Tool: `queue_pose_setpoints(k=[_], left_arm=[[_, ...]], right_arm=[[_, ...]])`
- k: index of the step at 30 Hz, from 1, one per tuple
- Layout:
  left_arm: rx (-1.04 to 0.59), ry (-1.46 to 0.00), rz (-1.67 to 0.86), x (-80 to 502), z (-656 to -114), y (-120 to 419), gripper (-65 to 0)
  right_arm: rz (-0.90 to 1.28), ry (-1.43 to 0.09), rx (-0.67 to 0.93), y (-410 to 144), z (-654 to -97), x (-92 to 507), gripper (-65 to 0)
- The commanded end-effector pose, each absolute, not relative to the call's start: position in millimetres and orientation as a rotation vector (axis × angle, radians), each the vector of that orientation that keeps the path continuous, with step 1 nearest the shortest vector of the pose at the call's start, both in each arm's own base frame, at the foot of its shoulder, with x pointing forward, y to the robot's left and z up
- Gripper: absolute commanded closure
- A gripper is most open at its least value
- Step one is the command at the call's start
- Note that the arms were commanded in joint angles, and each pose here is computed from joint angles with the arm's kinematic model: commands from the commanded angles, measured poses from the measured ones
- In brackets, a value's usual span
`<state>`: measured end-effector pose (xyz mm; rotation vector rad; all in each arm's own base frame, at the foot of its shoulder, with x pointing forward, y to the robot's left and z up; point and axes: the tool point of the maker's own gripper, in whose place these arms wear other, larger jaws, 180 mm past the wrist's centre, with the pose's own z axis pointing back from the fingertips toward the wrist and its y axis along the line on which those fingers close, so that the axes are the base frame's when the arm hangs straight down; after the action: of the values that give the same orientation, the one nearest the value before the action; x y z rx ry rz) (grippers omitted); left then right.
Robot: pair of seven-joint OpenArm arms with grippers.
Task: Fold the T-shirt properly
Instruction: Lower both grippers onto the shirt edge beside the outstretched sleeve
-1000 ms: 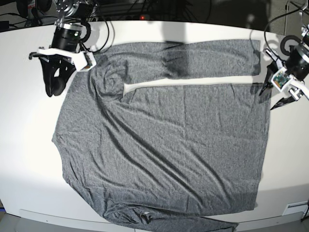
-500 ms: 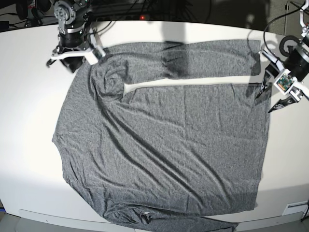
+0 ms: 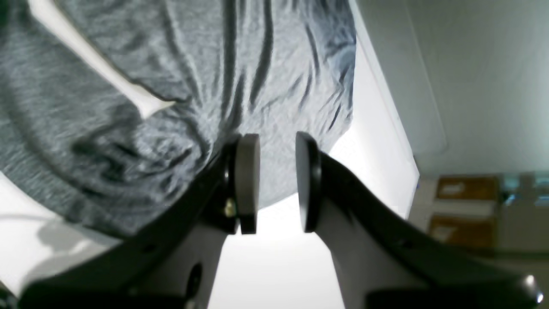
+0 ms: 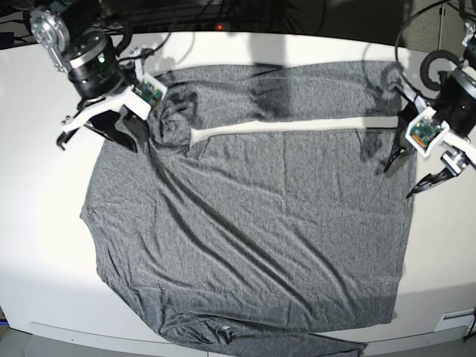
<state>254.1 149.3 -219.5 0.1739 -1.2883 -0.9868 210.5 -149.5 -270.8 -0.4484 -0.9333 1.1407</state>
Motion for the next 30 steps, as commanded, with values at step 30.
queue_pose_setpoints(k=[30], left_arm=[[0.159,-1.027,-1.265,234,-336,127,-24.9]], right_arm=[[1.169,-0.693,-0.451,-213,-336,205,-5.1]])
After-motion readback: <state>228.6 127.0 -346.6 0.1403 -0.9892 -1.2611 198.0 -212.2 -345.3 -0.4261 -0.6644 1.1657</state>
